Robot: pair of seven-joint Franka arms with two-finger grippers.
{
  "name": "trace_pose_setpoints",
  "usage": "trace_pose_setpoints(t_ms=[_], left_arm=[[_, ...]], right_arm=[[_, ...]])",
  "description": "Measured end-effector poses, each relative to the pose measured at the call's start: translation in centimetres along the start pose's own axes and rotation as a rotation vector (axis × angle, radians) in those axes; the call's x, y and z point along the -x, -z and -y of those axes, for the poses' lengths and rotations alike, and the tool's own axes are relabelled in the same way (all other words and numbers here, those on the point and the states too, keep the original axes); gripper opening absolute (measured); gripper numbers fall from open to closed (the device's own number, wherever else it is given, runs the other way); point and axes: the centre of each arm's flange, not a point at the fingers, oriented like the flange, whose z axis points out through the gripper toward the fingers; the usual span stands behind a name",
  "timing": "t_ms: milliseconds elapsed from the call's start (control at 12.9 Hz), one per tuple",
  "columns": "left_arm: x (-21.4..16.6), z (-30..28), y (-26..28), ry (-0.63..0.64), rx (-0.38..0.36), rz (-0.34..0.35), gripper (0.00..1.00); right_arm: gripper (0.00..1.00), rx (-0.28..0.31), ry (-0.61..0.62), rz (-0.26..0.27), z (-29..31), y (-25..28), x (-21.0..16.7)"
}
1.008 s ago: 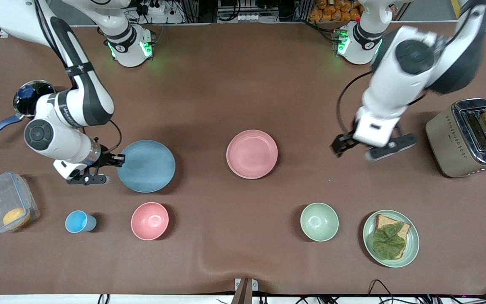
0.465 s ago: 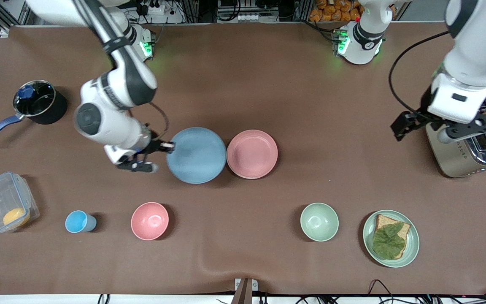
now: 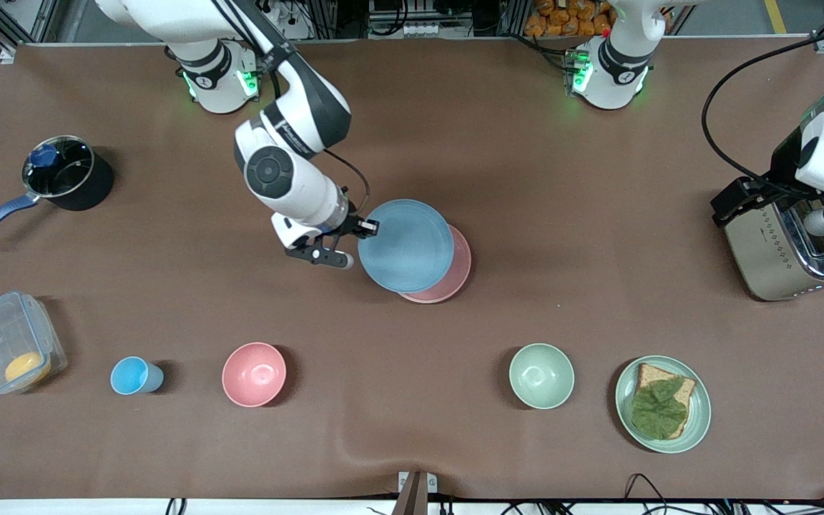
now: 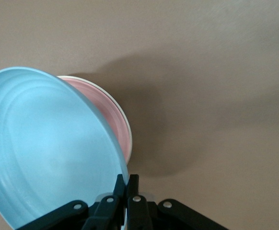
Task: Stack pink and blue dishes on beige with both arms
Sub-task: 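Lower the blue plate onto the pink plate and open the right gripper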
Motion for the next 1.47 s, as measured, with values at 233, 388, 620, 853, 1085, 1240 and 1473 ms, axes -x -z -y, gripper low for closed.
trace_pose_setpoints(t_ms=[233,388,620,853,1085,1240,1473], left_arm=[[0.2,0.0,-0.1,-0.001,-0.006,0.014,1.00],[0.2,0.3,-0.2,0.004,-0.009,0.022,1.00],[0.0,1.0,-0.1,0.018,-0.011,0.023,1.00],[-0.3,2.0,-0.1,0.036,-0.010,0.024,1.00],[-0.3,2.2,-0.1,0.039,-0.008,0.024,1.00],[-0.3,2.2,-0.1,0.039,-0.008,0.024,1.00],[-0.3,2.2,-0.1,0.039,-0.008,0.024,1.00]], right_arm=[[0.04,-0.038,-0.081,0.032,0.9,-2.9,0.3],[0.04,-0.039,-0.107,0.045,1.4,-3.7,1.0],[0.04,-0.034,-0.131,0.055,1.2,-4.6,0.8],[0.04,-0.031,-0.152,0.056,1.1,-6.1,0.7],[0.04,-0.026,-0.155,0.060,1.3,-7.2,0.9],[0.04,-0.023,-0.153,0.062,1.4,-7.4,1.2],[0.22,-0.019,-0.149,0.059,1.4,-7.5,1.2]])
